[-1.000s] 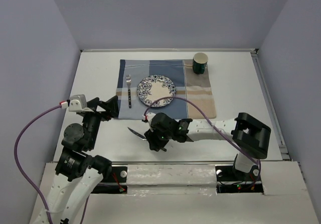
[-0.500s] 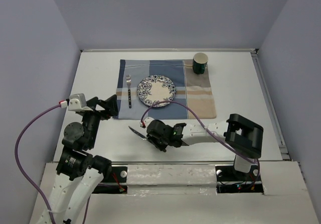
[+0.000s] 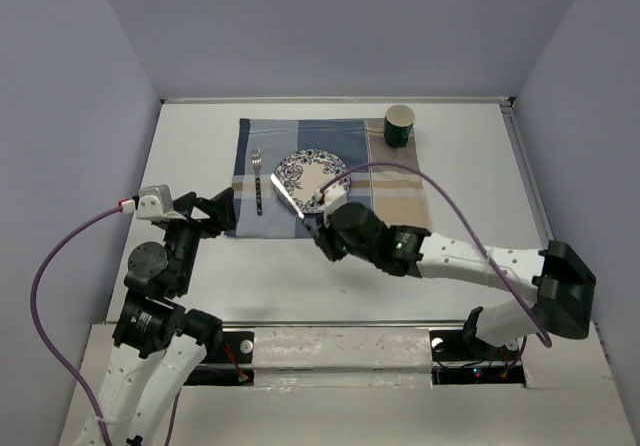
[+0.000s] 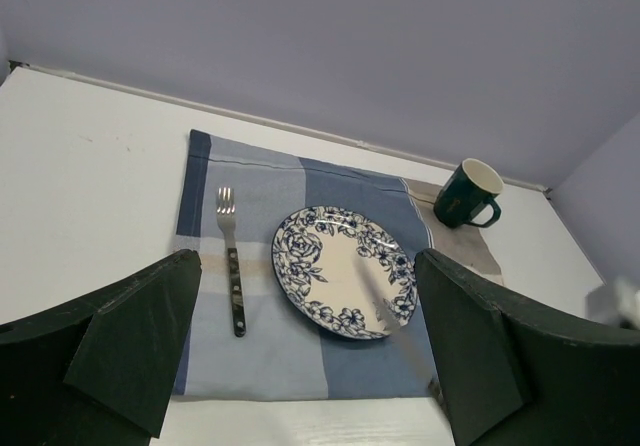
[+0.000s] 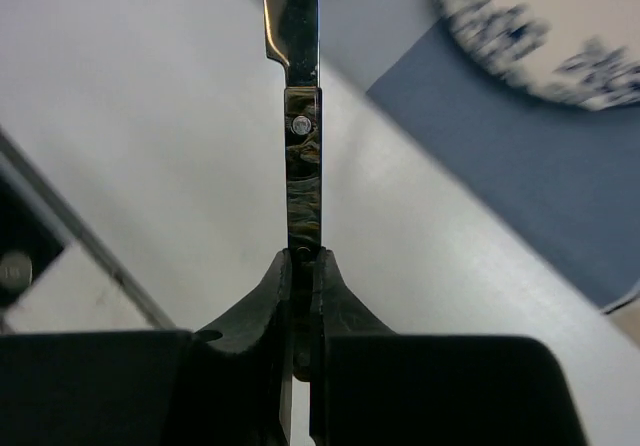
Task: Set the dinner table for one person
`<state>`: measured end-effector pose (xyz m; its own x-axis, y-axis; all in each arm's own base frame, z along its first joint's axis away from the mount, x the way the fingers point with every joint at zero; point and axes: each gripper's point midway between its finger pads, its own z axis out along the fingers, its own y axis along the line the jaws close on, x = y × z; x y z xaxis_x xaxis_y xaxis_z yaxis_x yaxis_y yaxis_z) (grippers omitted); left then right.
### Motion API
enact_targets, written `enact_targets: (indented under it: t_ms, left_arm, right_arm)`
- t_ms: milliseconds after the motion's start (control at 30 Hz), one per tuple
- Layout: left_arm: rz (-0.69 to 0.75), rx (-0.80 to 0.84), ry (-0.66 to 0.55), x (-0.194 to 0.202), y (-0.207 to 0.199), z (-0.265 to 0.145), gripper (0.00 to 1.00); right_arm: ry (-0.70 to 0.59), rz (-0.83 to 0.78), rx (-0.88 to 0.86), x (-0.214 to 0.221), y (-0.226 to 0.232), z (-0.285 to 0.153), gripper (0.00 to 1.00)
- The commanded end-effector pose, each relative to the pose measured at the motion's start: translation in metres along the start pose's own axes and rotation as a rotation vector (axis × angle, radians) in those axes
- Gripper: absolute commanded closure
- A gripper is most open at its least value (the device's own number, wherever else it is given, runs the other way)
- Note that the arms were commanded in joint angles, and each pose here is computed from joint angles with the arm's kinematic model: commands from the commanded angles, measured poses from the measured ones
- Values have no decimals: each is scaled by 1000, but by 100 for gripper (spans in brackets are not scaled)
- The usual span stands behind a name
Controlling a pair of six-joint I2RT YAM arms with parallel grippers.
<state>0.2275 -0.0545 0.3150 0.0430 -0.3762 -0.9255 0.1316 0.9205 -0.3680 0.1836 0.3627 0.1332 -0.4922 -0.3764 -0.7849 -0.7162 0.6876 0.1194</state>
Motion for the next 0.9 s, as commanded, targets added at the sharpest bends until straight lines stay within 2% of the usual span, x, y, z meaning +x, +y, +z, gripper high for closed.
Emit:
enact_targets:
  t_ms: [0,200,400,867]
  left_arm:
    - [-4,26,-58,-19,-7,0,1]
    - [-5,29,-62,-20,-7,-1,1]
    - [-6,40,-58,-19,-9,-2,1]
    - [-4,46,-52,-17,-10,0,1]
  right_arm:
    - [-282,179,278,-80,-90,-10,100]
    - [-274,307,508,-91,-204,9,100]
    - [-198,403,586,-62,-272,34,100]
    - [-97,441,583,-30,-308,80,100]
